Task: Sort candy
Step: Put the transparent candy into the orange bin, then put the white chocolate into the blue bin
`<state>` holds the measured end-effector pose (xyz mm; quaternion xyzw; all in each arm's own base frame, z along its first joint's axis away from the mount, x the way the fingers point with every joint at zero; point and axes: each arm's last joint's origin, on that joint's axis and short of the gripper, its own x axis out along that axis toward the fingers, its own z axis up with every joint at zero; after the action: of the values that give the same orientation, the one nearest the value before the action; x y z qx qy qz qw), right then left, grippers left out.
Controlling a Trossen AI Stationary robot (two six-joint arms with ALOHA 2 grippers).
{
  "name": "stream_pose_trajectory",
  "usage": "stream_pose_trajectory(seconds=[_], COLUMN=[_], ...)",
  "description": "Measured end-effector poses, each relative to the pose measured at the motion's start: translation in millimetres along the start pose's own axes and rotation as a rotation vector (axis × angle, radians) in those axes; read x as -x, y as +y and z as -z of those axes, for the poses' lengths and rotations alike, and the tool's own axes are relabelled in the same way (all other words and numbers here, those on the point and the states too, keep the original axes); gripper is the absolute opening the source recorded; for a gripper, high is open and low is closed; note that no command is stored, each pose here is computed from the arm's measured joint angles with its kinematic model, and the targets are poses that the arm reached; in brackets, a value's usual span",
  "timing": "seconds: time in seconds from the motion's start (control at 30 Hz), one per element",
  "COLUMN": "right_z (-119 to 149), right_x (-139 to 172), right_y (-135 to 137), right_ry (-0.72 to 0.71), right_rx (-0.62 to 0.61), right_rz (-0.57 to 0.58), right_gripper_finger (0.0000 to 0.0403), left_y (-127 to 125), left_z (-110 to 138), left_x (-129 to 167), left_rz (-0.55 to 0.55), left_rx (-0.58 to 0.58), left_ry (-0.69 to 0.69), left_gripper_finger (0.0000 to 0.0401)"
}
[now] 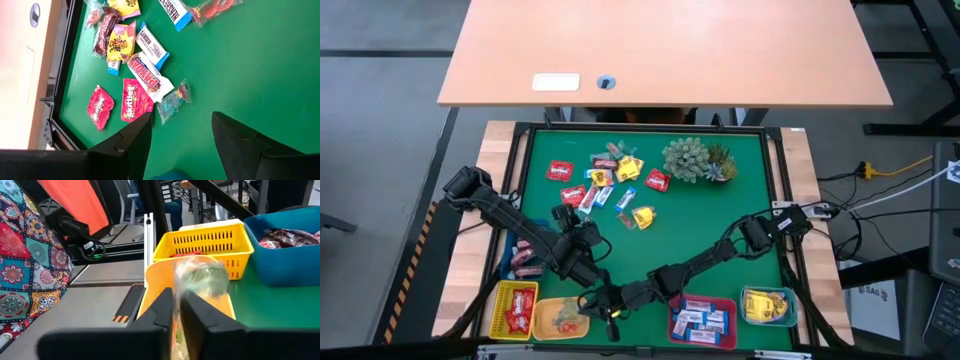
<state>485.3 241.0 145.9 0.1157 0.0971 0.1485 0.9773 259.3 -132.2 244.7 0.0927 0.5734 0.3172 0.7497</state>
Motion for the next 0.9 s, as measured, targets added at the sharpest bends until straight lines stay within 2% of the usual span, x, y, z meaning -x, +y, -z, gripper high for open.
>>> stream_pose_trajectory(seconds=[0.27,0.4,0.6,0.73,0.9], right_z=[0.6,1.1,-3.8,-21.6,-45.0], right_x=[0.1,0.2,2.7,13.0,37.9], right_y=[1.1,2.2,7.7,17.1,33.6], right_ry=[0.005,0.019,0.065,0.135,0.296], right_rx=[0.001,0.001,0.001,0.024,0.138], right_rz=[-0.007,-0.047,-0.191,-0.205,-0.161], right_gripper_finger=[0.0133,0.0163,0.0172,0.0171,0.0171], left_y=[-0.3,-0.9,-2.6,-7.5,-11.9], left_z=[0.3,1.1,0.0,-4.0,-8.8], left_x=[0.0,0.0,0.1,0.4,0.5], left_rz=[0.009,0.030,0.046,0.092,0.139], left_rx=[0.001,0.001,0.015,0.056,0.102], left_ry=[0.012,0.040,0.031,-0.003,-0.036], left_gripper_finger=[0.0191,0.0191,0.0191,0.0191,0.0191])
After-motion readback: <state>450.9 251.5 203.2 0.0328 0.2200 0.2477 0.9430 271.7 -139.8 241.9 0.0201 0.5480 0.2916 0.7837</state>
